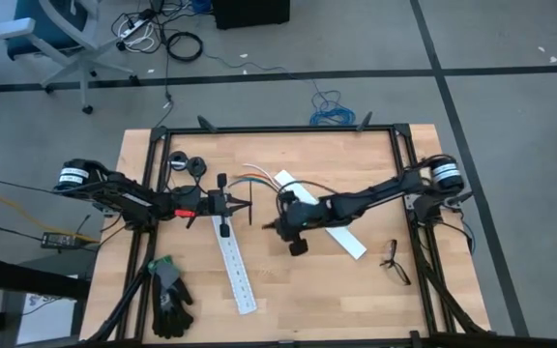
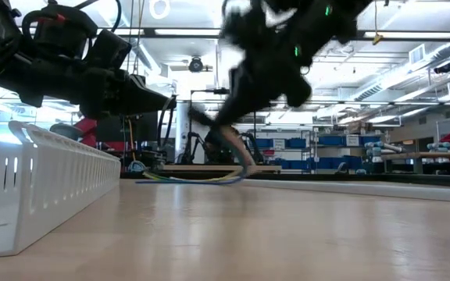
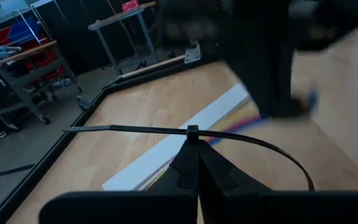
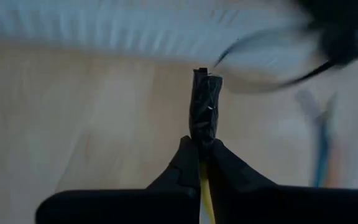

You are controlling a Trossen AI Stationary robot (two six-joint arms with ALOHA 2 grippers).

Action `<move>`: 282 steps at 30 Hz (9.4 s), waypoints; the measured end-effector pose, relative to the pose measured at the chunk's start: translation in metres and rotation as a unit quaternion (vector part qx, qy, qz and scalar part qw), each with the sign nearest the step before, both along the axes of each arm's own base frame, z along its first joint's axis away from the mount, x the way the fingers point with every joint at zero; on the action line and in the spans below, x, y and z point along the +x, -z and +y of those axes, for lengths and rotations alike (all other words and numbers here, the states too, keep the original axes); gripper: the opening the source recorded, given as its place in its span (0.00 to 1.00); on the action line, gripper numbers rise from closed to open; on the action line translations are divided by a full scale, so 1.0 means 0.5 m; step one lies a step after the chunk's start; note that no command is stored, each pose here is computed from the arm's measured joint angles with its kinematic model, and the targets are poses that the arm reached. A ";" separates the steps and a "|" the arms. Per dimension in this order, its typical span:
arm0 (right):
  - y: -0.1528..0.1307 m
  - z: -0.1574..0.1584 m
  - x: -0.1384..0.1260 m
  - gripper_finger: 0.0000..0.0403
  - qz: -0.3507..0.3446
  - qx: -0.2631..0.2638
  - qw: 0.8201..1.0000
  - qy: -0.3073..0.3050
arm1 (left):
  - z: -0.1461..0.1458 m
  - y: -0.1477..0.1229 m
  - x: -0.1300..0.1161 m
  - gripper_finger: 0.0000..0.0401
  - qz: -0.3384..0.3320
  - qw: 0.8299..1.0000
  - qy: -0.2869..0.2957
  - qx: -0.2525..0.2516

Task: Ziptie cables
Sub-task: Wrap the cables together using the black zip tie

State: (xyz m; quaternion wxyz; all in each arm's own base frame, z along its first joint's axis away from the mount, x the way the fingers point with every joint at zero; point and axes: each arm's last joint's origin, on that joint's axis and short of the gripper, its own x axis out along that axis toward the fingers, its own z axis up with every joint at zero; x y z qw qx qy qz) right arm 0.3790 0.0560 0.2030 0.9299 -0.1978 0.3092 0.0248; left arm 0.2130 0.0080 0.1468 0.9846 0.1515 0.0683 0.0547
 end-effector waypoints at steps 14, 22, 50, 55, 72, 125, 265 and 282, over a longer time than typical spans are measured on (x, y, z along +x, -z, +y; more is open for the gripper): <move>-0.208 -0.078 -0.168 0.00 0.022 -0.331 0.905 0.267 | 0.000 0.003 -0.001 0.00 0.008 1.000 0.000 0.000; -0.215 -0.059 -0.201 0.00 0.033 -0.336 0.902 0.270 | 0.000 0.004 -0.001 0.00 0.009 1.000 0.001 0.000; 0.020 0.041 -0.030 0.00 0.050 -0.047 0.993 0.092 | -0.007 0.014 0.084 0.00 0.020 0.999 0.025 -0.036; 0.022 0.030 -0.029 0.00 0.060 -0.038 0.994 0.083 | -0.007 0.008 0.125 0.00 0.013 0.999 0.027 -0.036; 0.028 0.005 -0.030 0.00 0.080 -0.017 0.991 0.106 | -0.008 0.006 0.191 0.00 0.003 0.998 0.043 -0.039; 0.061 -0.037 -0.060 0.32 0.187 0.000 0.978 0.091 | -0.003 0.030 0.187 0.00 0.070 0.997 0.005 -0.035; 0.130 -0.174 -0.115 0.01 -0.225 0.406 0.883 0.064 | -0.033 0.030 0.191 0.00 0.092 0.993 0.034 0.067; 0.130 -0.176 -0.116 0.00 -0.225 0.385 0.894 0.052 | -0.029 0.029 0.191 0.23 0.072 0.996 -0.003 -0.056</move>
